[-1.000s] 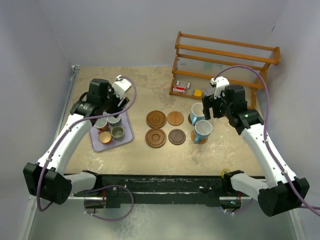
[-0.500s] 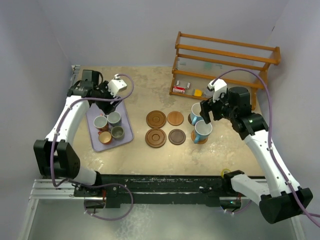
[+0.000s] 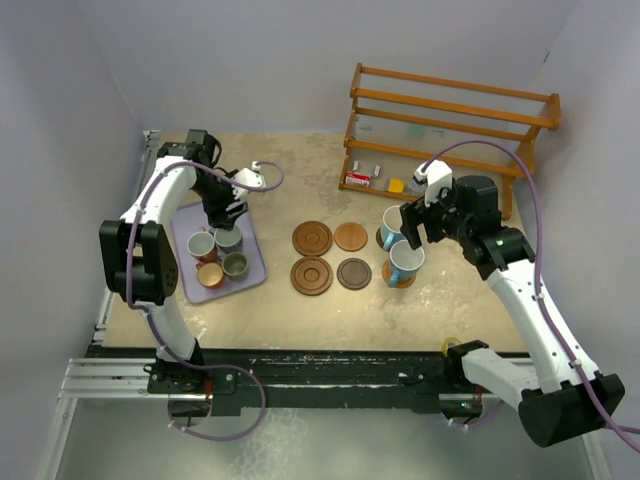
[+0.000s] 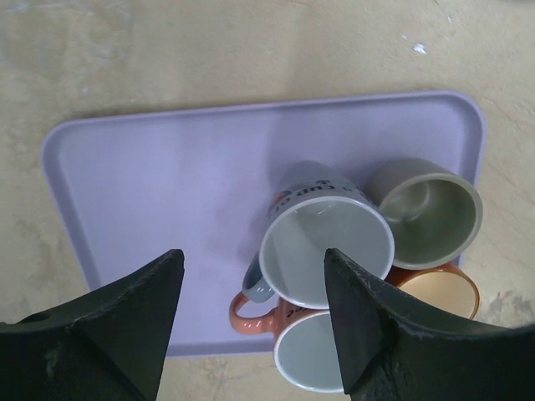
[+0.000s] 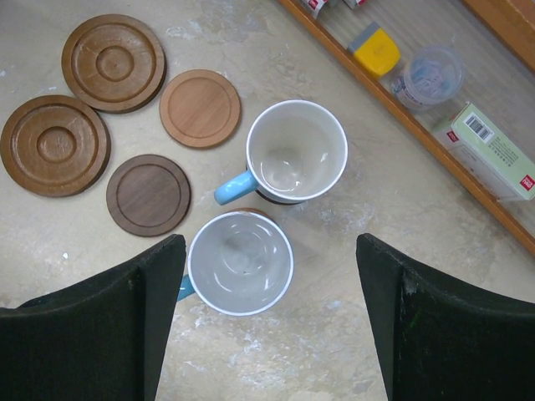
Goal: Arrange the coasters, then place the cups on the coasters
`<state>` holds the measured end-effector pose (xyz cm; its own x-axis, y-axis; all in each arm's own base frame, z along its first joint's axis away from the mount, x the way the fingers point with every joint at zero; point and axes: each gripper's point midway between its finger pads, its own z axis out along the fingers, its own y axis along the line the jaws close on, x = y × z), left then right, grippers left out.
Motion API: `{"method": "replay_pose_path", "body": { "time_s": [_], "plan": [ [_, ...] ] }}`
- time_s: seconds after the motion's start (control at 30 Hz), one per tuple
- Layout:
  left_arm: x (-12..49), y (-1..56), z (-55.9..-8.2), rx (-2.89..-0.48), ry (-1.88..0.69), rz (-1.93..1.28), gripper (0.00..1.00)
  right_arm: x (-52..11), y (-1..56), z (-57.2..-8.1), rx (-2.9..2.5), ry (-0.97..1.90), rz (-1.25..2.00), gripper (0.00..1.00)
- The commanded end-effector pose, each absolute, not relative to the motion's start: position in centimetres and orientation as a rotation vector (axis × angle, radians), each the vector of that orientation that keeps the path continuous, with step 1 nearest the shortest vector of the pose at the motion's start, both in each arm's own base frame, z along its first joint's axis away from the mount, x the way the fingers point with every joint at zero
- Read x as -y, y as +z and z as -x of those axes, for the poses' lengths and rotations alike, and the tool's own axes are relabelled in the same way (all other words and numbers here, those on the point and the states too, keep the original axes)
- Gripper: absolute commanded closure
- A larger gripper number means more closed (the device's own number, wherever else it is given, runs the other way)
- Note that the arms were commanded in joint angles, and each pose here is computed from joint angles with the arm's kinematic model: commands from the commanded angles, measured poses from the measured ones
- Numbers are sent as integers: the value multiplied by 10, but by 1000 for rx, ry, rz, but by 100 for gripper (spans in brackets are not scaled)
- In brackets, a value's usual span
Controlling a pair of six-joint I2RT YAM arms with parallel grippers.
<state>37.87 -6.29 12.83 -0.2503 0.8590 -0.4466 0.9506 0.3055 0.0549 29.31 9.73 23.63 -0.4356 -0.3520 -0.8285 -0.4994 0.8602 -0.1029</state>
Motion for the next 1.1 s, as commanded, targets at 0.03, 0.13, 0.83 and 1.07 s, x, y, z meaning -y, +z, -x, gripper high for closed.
{"method": "replay_pose_path", "body": {
  "time_s": [0.03,0.13,0.83,1.07],
  "plan": [
    [71,131,-369,-2014,-415,-1808,35,-95,240,-301,-2043,163,616,15],
    [70,123,-372,-1993,-409,-1844,36,-94,240,-302,-2045,158,615,15],
    [80,83,-378,-1951,-450,-2014,78,-91,227,-307,-2088,129,608,15],
    [84,83,-376,-1950,-466,-2035,90,-90,225,-308,-2096,127,608,15]
  ]
}}
